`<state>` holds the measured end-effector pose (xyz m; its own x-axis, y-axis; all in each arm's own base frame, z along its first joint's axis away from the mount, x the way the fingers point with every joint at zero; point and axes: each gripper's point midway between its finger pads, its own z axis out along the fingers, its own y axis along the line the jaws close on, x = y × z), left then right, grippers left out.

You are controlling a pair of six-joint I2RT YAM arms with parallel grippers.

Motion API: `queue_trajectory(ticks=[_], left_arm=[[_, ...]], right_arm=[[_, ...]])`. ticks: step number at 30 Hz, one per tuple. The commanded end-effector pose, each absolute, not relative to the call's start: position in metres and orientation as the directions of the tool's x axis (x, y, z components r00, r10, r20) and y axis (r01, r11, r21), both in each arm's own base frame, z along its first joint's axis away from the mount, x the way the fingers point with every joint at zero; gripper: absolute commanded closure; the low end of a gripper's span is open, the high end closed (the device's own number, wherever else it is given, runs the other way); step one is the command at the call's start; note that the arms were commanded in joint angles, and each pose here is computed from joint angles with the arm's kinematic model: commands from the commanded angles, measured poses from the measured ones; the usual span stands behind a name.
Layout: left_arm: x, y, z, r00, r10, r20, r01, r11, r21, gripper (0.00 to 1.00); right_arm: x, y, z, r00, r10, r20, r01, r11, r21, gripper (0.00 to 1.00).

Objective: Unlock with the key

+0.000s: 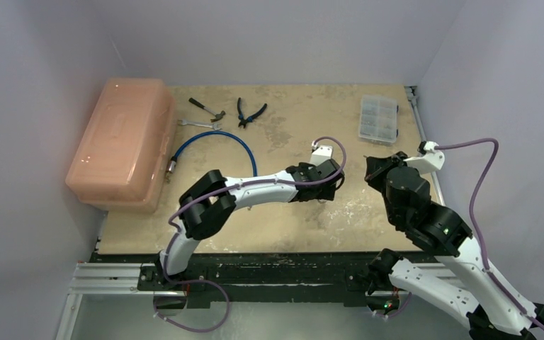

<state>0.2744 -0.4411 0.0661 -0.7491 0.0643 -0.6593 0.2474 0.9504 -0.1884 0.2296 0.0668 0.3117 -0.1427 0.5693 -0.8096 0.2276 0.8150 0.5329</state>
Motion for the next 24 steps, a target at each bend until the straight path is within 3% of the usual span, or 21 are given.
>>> queue_trajectory(ticks=[1, 14, 20, 24], left_arm=[[0.292, -0.46, 0.073, -0.716, 0.037, -0.697, 0.234, 0.953, -0.19, 0.31], [0.302, -0.473, 0.033, -0.719, 0.093, -0.688, 0.235, 0.965, -0.115, 0.36], [0.3, -0.467, 0.017, -0.728, 0.126, -0.674, 0.238, 0.968, -0.076, 0.5], [0.297, -0.458, 0.015, -0.727, 0.144, -0.671, 0.24, 0.969, -0.052, 0.65]], right_arm=[[0.225, 0.058, 0.324, -0.112, 0.567, -0.816, 0.227, 0.814, 0.535, 1.0], [0.226, 0.068, 0.319, -0.147, 0.559, -0.816, 0.189, 0.825, 0.532, 1.0], [0.226, 0.067, 0.316, -0.148, 0.555, -0.819, 0.193, 0.828, 0.527, 1.0], [0.225, 0.063, 0.313, -0.146, 0.553, -0.82, 0.208, 0.828, 0.521, 1.0]])
